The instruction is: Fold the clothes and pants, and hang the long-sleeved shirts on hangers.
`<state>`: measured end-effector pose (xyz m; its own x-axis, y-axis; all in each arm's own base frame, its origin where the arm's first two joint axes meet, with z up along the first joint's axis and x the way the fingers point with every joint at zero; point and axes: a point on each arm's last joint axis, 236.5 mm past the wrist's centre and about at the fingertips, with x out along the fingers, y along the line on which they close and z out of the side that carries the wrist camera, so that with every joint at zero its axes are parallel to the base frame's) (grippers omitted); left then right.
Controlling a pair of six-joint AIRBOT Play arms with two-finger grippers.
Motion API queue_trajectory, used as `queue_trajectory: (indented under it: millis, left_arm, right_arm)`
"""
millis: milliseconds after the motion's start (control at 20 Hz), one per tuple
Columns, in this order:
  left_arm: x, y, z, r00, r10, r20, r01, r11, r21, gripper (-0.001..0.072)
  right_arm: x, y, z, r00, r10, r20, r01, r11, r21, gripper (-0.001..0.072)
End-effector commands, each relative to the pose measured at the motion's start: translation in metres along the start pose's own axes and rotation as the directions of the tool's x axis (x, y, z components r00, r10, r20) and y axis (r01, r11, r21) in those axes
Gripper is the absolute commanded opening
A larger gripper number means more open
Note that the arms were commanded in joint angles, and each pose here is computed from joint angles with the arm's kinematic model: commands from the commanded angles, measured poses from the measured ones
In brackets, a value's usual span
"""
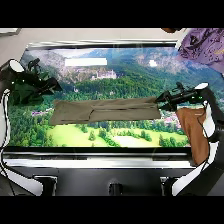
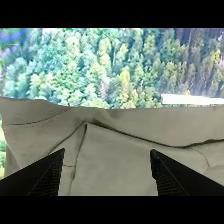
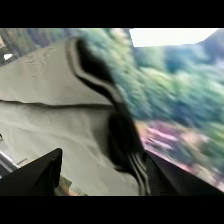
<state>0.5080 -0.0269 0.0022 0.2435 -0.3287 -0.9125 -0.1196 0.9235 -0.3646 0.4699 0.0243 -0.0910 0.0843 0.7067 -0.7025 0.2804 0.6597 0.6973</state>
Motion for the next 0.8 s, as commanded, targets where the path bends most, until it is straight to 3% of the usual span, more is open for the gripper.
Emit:
queue_trajectory:
  millis: [0,100,150,200,350,550,750]
  left_arm:
    - [0.000,-0.002,0.000,1.000,-0.001,0.000,0.001,1.000,-0.003,0.0587]
    - [0.001,-0.005,-0.001,1.000,-0.002,-0.002,0.002,1.000,0.002,0.0586]
    - [0.002,-0.007,-0.002,1.000,-0.003,-0.004,0.003,1.000,0.007,0.0577]
    - [0.003,-0.010,-0.003,1.000,-0.004,-0.007,0.004,1.000,0.011,0.0527]
    - [0.006,-0.023,-0.008,0.999,-0.021,-0.027,0.022,0.999,0.029,0.0010]
    - [0.028,-0.094,-0.011,0.987,-0.162,-0.015,0.162,0.985,0.055,0.0015]
    - [0.081,-0.199,-0.045,0.950,-0.305,-0.070,0.311,0.944,0.113,0.0016]
  right_arm:
    - [0.021,0.006,0.004,0.999,-0.036,0.009,0.037,0.998,-0.046,0.0479]
    - [0.028,0.009,-0.001,0.998,-0.063,-0.010,0.062,0.995,-0.075,0.0160]
    - [0.027,0.012,-0.002,0.998,-0.061,-0.010,0.060,0.995,-0.086,0.0039]
    - [0.022,0.019,0.000,0.998,-0.055,0.008,0.055,0.994,-0.094,0.0027]
    - [-0.019,0.040,0.008,0.986,-0.121,0.116,0.135,0.983,-0.122,0.0025]
    - [-0.089,0.067,0.002,0.933,-0.240,0.269,0.274,0.957,-0.098,0.0026]
    - [-0.140,0.097,-0.018,0.885,-0.272,0.377,0.320,0.945,-0.068,0.0026]
